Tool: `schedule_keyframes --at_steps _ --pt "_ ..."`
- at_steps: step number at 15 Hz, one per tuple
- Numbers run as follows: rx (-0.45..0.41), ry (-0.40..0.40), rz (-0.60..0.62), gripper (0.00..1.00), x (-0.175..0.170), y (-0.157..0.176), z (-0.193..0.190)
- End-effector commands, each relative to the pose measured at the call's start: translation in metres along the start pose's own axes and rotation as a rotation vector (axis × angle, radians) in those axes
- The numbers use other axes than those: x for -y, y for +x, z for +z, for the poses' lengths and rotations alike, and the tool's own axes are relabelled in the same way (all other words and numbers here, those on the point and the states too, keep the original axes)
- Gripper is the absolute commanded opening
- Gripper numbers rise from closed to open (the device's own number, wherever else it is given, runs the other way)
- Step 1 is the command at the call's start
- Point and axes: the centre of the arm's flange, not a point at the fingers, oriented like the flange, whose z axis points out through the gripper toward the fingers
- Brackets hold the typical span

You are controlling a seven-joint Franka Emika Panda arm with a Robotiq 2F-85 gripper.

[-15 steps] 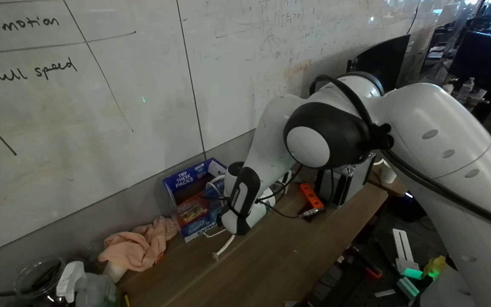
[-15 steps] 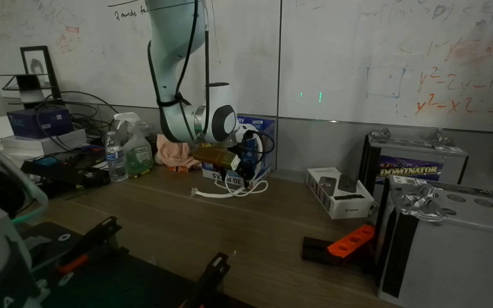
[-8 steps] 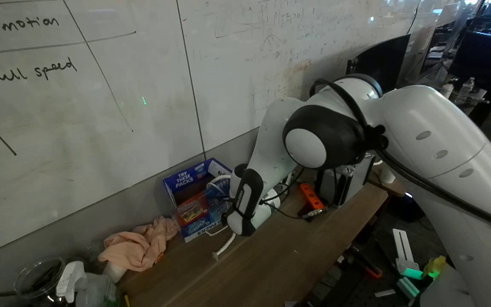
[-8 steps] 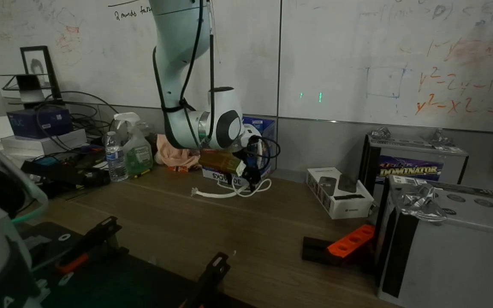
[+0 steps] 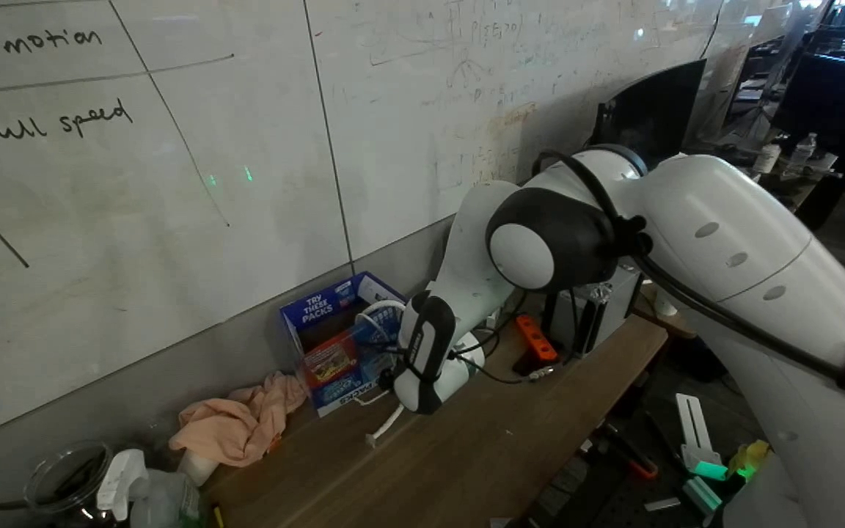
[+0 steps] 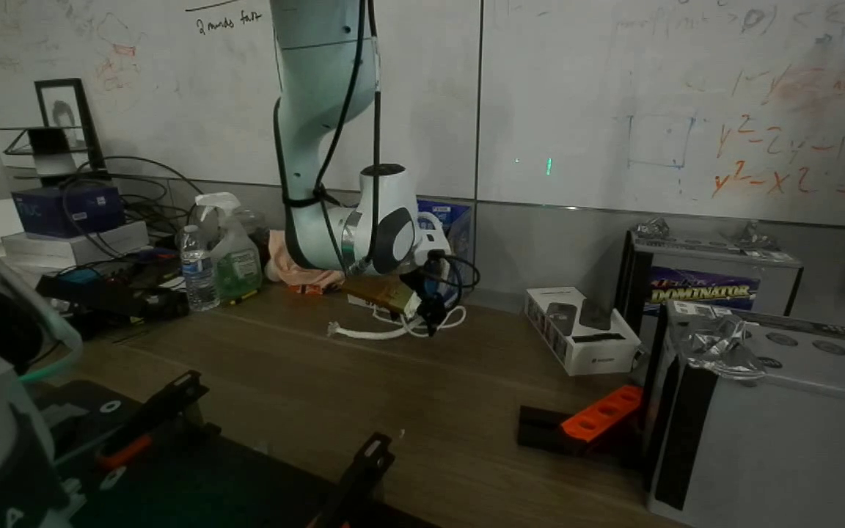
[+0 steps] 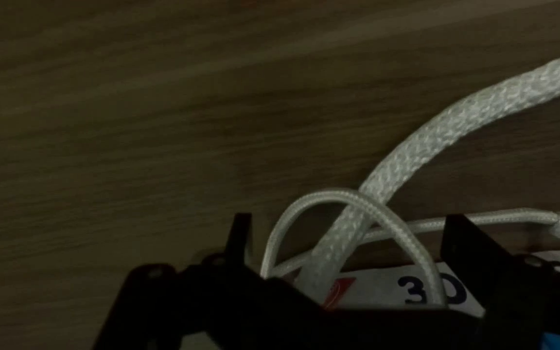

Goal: Pick up the white ropes from the counter and put them in the box

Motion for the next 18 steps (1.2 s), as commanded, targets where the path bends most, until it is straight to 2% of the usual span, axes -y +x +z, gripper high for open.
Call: schedule_keyframes --at_steps 1,7,8,9,10,11,18 --pt "-0.07 0.04 0.018 1.0 0.0 0.015 0.01" --pt "-0.098 0.046 0.024 1.0 -0.004 0.02 0.014" --pt "-0.1 0.047 0.022 0.75 -0.005 0.02 0.015" --pt "-0.101 0.046 0.018 0.74 -0.006 0.02 0.016" --pt "-0.101 0.046 0.017 0.68 -0.007 0.02 0.017" --pt "-0.101 0.045 0.016 0.58 -0.007 0.02 0.018" --pt "-0.094 0.039 0.002 0.05 -0.009 0.024 0.016"
